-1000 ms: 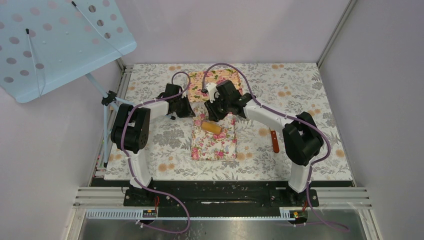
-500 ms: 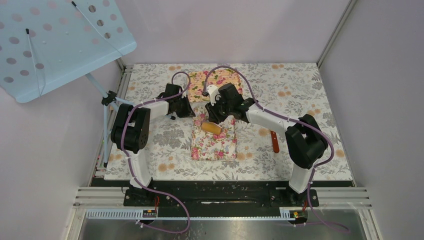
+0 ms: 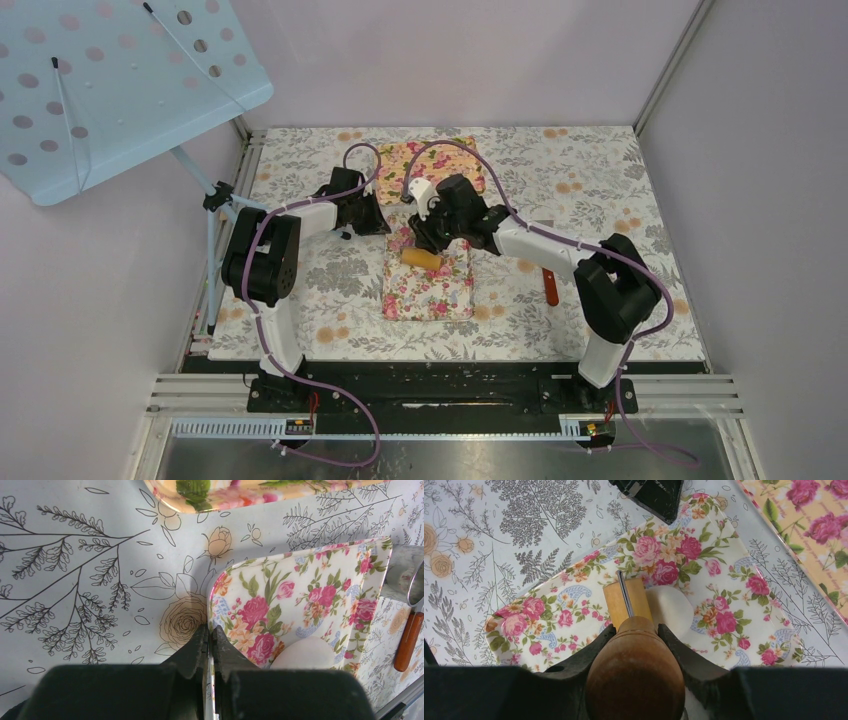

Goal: Roll out the dumpling wrappers from the dough

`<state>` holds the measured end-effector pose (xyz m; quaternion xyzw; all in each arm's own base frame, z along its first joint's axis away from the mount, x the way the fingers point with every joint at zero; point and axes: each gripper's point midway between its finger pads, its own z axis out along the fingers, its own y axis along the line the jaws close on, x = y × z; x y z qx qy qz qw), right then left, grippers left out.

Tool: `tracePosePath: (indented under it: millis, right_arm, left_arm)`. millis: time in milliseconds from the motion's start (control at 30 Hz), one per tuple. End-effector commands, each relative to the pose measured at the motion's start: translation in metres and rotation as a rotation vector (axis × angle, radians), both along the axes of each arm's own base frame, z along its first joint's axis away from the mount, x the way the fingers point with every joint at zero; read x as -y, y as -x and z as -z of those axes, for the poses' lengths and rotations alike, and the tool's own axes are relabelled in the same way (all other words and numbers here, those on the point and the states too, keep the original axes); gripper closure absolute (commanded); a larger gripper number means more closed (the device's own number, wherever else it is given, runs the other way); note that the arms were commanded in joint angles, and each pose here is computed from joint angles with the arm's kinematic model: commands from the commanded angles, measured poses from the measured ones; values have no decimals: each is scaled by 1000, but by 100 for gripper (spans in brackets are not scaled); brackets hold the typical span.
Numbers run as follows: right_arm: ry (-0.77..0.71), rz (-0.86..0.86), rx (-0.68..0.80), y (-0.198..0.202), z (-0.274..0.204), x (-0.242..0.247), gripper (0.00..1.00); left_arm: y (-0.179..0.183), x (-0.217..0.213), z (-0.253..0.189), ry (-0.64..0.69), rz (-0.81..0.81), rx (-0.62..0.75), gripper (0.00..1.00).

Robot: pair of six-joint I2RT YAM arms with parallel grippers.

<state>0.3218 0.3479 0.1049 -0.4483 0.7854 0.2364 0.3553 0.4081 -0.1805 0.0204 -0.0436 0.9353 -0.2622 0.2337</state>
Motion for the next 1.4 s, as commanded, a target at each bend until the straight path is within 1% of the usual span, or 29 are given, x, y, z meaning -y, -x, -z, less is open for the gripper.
tracePosePath:
  millis: [0,333,467,533,700,767,833,1000,1233,1367]
  right_arm:
    - [122,-113,-172,57,50,14,100]
    - [86,-153,-189,66,43,9,100]
    - [39,-196,-176,70,19,3,100]
    - [9,-217,-132,69,-6,0,100]
    - [-29,-198,75,45,-74,4,100]
    - [-20,-176,128,33,-92,8,100]
    - [3,-152,176,20,-97,14,100]
    - [68,-141,234,3,-88,17,100]
    - [119,-117,231,-18,-47,9,100]
    - [155,-106,256,-27,-29,12,100]
  left_arm:
    - [23,-3,23,-33,37,-100,100]
    - [24,-3,24,-33,37,-102,100]
    - [24,-2,24,-33,38,-103,100]
    - [24,-2,23,-32,38,-101,100]
    - [23,-2,23,-33,38,-101,100]
    - [23,-3,23,-33,37,-100,100]
    - [23,-3,24,-34,36,-100,100]
    - [23,-3,23,-34,36,-99,100]
    - [23,-3,24,-35,37,-100,100]
    - [23,-2,23,-33,40,-97,100]
